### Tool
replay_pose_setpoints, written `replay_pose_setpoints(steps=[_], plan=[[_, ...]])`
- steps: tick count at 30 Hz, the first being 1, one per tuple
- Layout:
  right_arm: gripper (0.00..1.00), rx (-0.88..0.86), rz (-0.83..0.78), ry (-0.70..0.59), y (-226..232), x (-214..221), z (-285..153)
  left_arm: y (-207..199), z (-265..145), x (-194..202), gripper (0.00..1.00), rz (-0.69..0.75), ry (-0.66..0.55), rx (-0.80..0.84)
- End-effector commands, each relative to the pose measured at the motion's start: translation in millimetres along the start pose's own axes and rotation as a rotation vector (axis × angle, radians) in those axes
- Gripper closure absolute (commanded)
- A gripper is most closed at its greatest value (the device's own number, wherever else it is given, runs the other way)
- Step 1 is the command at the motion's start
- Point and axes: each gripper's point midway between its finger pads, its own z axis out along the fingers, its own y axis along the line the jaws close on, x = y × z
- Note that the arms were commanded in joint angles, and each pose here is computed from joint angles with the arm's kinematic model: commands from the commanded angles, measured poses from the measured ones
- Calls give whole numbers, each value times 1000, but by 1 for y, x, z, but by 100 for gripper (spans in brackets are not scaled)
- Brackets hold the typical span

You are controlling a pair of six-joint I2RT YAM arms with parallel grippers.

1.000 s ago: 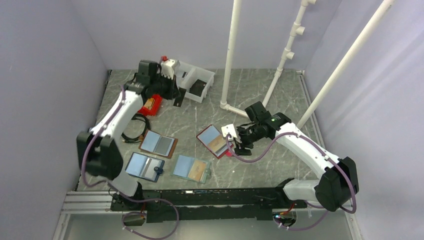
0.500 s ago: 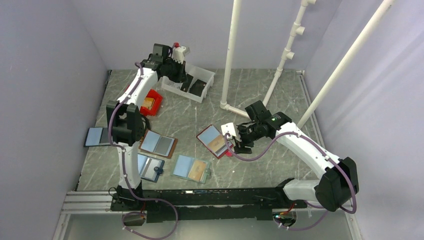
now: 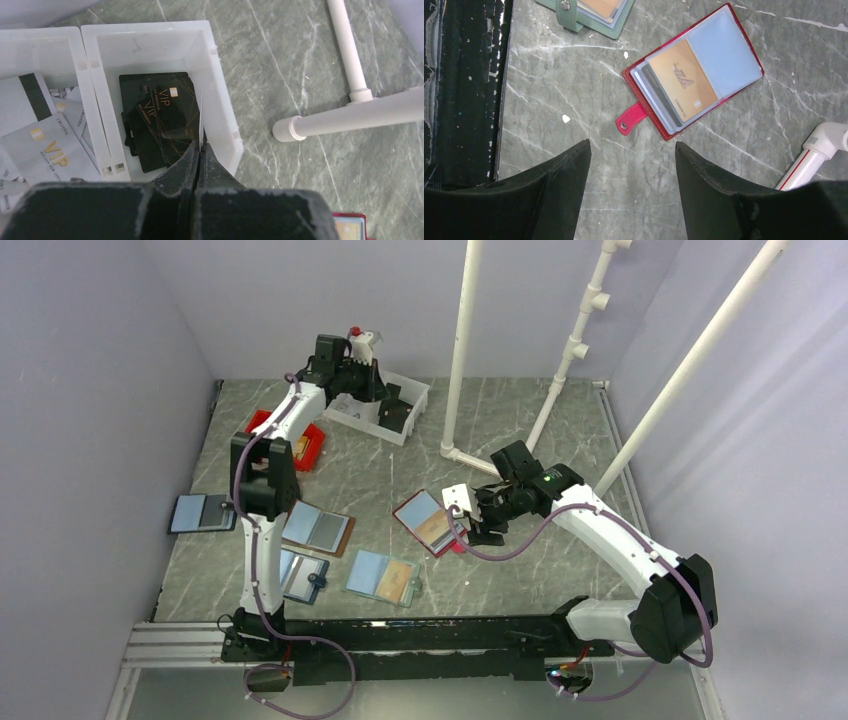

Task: Take the credit cards out of the card holder
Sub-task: Place the credit card in the storage box.

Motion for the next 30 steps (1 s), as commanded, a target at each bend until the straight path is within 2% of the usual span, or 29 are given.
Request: replay_pose_setpoints(steps=[1,9,15,18,22,26,30], plan=[[35,48,-24,-20,-12,-9,-6,4,15,-16,96,-53,-71,47],[36,37,-22,-22,-10,-8,-4,15,37,-8,94,-145,-101,79],[36,30,-19,-21,-10,-8,-3,19,44,-6,71,-192,-103,72],[36,28,-18,-20,-10,-7,-2,21,39,-12,65,-172,-108,39],[36,29,-15,-16,-10,-6,-2,23,11,-41,64,-107,-155,-66],[36,44,-4,-17,-14,-4,-6,13,-35,-78,59,-41,-242,-152],[36,71,18,-51,-17,-4,-15,-14,-84,-79,53,-1,-279,-175]])
